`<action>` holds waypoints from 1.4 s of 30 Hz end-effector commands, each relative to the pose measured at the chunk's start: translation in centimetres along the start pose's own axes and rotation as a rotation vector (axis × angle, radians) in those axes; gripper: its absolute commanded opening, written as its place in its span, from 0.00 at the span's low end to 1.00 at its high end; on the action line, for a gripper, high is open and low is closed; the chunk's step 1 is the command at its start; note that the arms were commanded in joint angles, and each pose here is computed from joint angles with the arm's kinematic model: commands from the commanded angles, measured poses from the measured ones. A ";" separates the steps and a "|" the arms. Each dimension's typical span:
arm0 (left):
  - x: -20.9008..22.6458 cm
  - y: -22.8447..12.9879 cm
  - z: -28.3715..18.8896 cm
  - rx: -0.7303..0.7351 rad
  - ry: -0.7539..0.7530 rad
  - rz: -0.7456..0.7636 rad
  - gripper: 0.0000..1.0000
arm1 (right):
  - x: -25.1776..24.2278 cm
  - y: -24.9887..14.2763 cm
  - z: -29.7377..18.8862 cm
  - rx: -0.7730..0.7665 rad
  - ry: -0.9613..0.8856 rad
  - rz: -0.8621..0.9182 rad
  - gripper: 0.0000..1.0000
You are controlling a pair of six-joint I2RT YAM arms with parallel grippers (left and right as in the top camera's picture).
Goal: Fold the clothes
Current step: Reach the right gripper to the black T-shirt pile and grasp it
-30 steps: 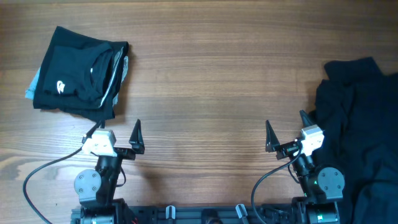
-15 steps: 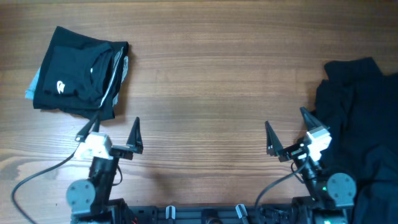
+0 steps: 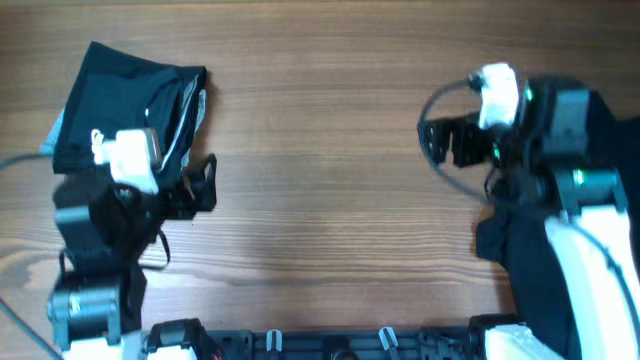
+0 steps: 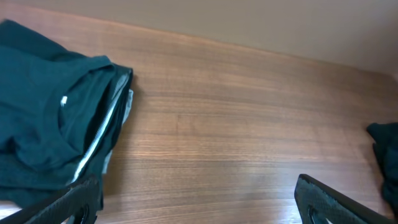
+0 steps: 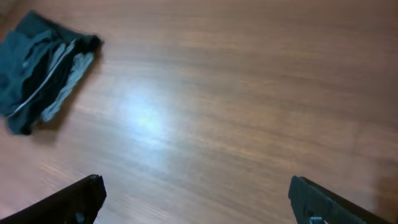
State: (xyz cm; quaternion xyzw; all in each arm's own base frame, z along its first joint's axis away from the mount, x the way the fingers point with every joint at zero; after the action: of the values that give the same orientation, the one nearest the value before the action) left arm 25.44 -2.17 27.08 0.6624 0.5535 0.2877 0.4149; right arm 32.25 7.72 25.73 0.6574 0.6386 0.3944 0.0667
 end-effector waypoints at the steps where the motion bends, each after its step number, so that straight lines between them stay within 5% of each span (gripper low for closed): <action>1: -0.4 1.1 1.1 0.025 -0.058 -0.020 1.00 | 1.7 1.9 1.4 0.047 0.122 0.014 1.00; 4: -1.8 1.0 1.6 0.036 -0.166 -0.026 1.00 | -1.6 3.7 2.1 -0.009 0.022 0.078 1.00; 8: -2.1 1.0 1.5 0.035 -0.182 -0.027 1.00 | -12.0 3.6 1.1 -0.095 -0.404 0.515 1.00; 13: -2.1 0.9 1.6 0.037 -0.181 -0.028 1.00 | -18.9 3.9 0.4 -0.129 -0.354 0.778 0.99; 20: -2.1 0.9 1.6 0.038 -0.181 -0.028 1.00 | -26.9 4.4 4.1 -0.213 -0.521 0.821 0.95; 23: -2.1 0.8 1.6 0.041 -0.182 -0.030 1.00 | -29.9 1.9 6.3 -0.147 -0.625 0.850 0.94; 29: -2.0 0.5 2.0 0.061 -0.184 -0.046 1.00 | -28.7 -1.6 10.7 0.061 -0.527 0.817 0.91; 36: -1.7 -0.1 3.0 0.100 -0.187 -0.069 1.00 | -26.1 -5.3 10.7 0.243 -0.558 0.851 0.50; 42: -1.5 -0.4 3.5 0.120 -0.188 -0.078 1.00 | -25.9 -3.1 10.2 0.176 -0.537 0.803 0.05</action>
State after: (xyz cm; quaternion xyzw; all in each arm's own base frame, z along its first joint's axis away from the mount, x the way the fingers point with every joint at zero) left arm 27.70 -4.09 24.24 0.6895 0.5606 0.1761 0.4234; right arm 37.90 -10.55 4.03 0.9416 0.3143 0.1206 0.0023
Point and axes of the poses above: each gripper's point midway between its finger pads, its own z axis out along the fingers, its own x axis along the line the jaws close on, y = z × x, the point moved 2 cm from there along -z, back along the fingers, and after that the axes turned 14 degrees about z, right-handed, at the moved point
